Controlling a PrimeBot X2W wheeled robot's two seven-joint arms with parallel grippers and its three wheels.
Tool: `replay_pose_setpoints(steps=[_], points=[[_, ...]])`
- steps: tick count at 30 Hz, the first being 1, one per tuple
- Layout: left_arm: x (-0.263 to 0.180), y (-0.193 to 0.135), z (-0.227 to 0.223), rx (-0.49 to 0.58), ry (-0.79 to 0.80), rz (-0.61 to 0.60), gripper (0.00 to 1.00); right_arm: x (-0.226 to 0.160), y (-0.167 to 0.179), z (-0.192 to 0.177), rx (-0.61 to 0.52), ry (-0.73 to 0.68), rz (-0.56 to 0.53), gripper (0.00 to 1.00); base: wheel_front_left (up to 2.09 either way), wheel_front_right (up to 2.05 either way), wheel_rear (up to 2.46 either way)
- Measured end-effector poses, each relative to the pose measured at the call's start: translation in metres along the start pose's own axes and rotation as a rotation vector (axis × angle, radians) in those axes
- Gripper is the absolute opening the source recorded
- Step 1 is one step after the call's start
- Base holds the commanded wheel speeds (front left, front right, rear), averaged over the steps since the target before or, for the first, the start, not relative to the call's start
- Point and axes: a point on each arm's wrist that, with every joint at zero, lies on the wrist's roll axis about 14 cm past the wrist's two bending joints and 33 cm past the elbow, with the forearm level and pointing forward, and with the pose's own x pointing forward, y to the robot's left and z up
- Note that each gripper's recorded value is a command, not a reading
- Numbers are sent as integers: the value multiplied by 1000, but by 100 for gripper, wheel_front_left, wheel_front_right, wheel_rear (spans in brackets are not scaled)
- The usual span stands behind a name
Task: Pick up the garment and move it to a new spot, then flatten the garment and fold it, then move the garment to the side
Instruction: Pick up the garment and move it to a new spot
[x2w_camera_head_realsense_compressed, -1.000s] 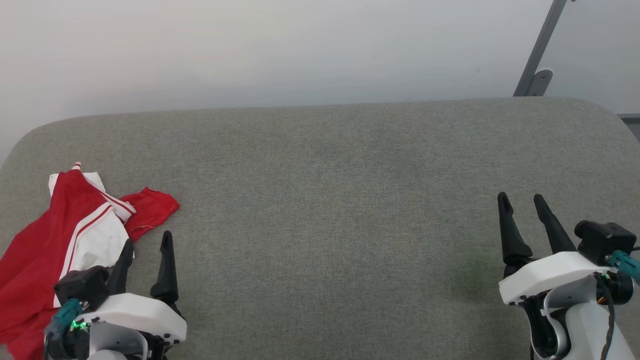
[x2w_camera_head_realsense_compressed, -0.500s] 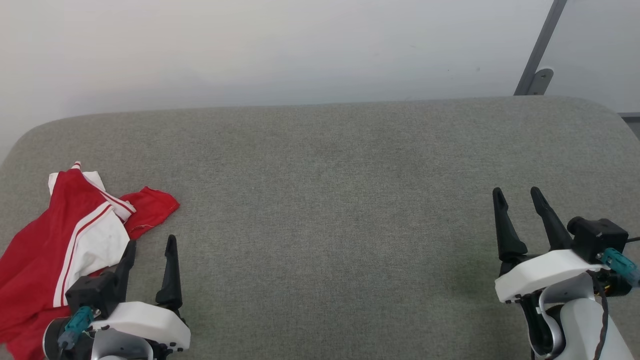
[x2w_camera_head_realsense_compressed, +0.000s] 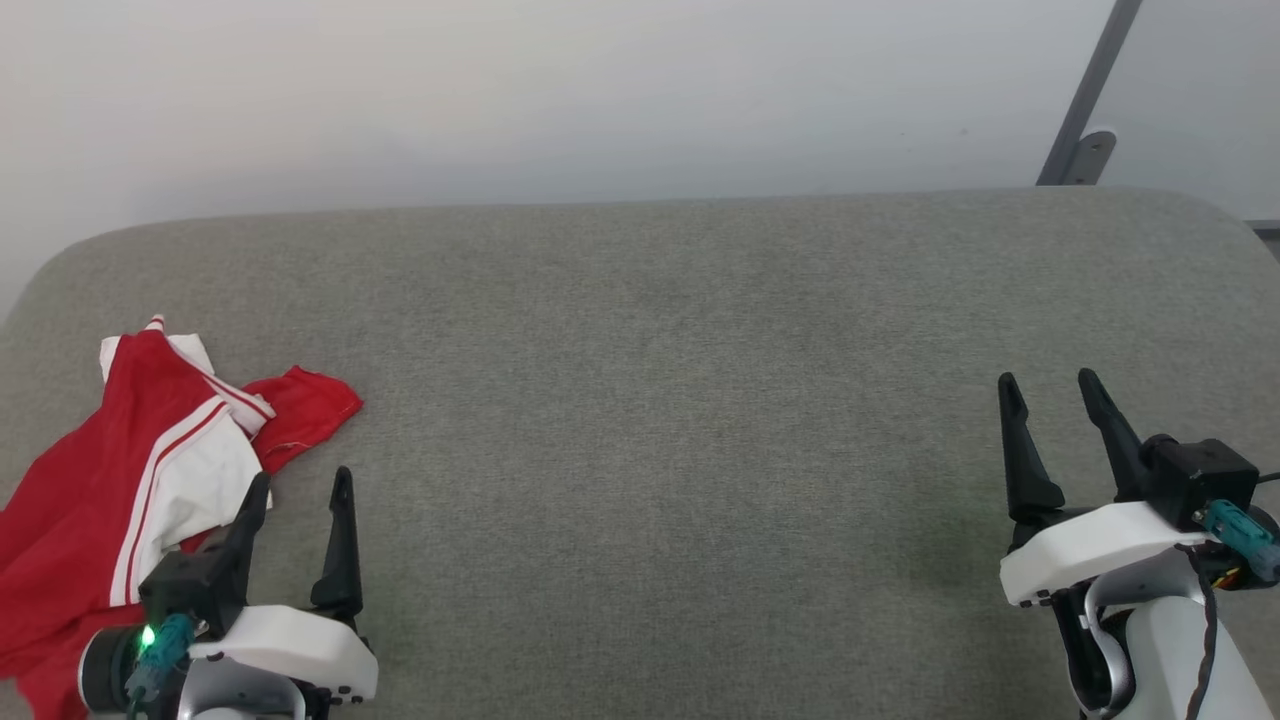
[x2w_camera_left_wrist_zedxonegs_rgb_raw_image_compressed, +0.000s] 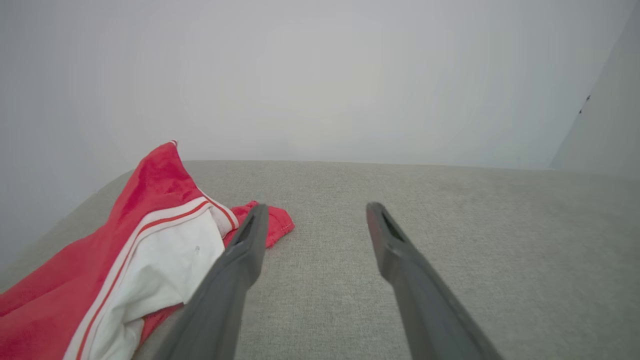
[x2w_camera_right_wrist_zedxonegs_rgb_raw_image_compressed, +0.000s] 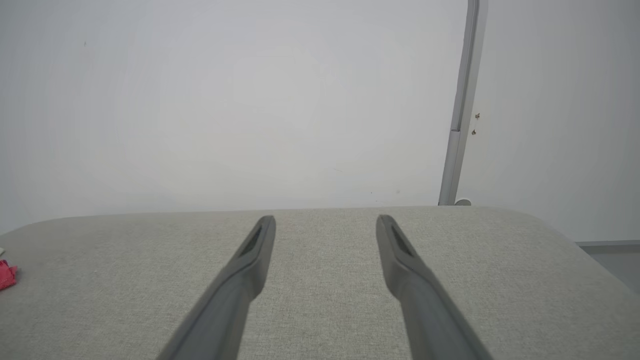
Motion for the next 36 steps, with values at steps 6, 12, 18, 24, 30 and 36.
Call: replay_pose_setpoints(steps=[6,12,18,24,30,36], points=[[-2,13,4,24,-18,31,100,8,13,-2,-27,-1,39,100,0,0,0],[-21,47,6,44,-26,139,100,21,51,-11,-59,11,149,100,0,0,0],[-61,91,8,87,-27,292,100,31,123,-30,-75,43,346,100,0,0,0],[-119,128,5,112,-14,473,100,28,210,-42,-73,59,577,100,0,0,0],[-177,156,4,95,-18,648,100,7,288,-48,-45,74,795,100,0,0,0],[-178,156,3,94,-10,634,100,6,297,-51,-25,87,817,100,0,0,0]])
